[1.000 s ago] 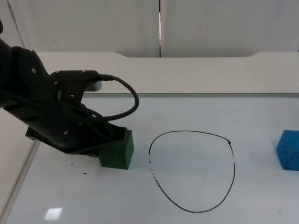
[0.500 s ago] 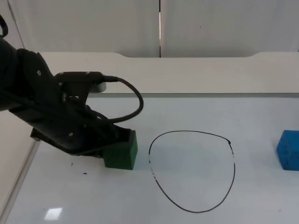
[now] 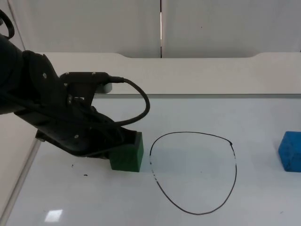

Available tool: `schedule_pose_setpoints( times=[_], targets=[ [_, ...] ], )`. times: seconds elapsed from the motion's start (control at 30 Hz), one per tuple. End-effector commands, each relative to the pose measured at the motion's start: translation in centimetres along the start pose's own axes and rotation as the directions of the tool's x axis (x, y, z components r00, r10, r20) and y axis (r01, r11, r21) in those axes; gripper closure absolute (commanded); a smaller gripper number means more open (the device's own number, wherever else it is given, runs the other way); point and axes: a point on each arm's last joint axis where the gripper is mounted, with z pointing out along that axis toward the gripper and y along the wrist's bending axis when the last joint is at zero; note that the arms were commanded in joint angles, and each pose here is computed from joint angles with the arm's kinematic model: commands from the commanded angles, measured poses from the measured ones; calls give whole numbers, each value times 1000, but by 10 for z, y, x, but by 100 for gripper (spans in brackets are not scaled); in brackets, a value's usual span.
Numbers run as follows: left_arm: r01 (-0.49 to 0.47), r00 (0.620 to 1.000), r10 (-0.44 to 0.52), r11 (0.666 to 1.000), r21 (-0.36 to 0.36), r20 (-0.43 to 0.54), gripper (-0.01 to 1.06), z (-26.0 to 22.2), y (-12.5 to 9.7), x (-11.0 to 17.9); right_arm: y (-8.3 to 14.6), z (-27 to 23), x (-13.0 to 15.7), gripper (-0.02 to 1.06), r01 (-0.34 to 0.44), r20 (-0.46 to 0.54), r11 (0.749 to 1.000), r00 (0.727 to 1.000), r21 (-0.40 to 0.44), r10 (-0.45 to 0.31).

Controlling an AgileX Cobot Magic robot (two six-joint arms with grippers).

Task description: Push the two cubes into the marked area.

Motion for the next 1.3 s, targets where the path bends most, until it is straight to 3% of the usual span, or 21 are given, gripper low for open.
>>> schedule_pose_setpoints(
  times=[0.0, 1.27],
  targets=[
    [2, 1000, -2, 1000, 10, 8, 105, 0, -7, 0, -1, -2, -2, 33, -8, 11, 1000, 1000, 3, 8],
    [-7, 1000, 6, 1000, 26, 25, 105, 6, -27, 6, 0, -2, -1, 33, -7, 2, 1000, 1000, -6, 7]
  ],
)
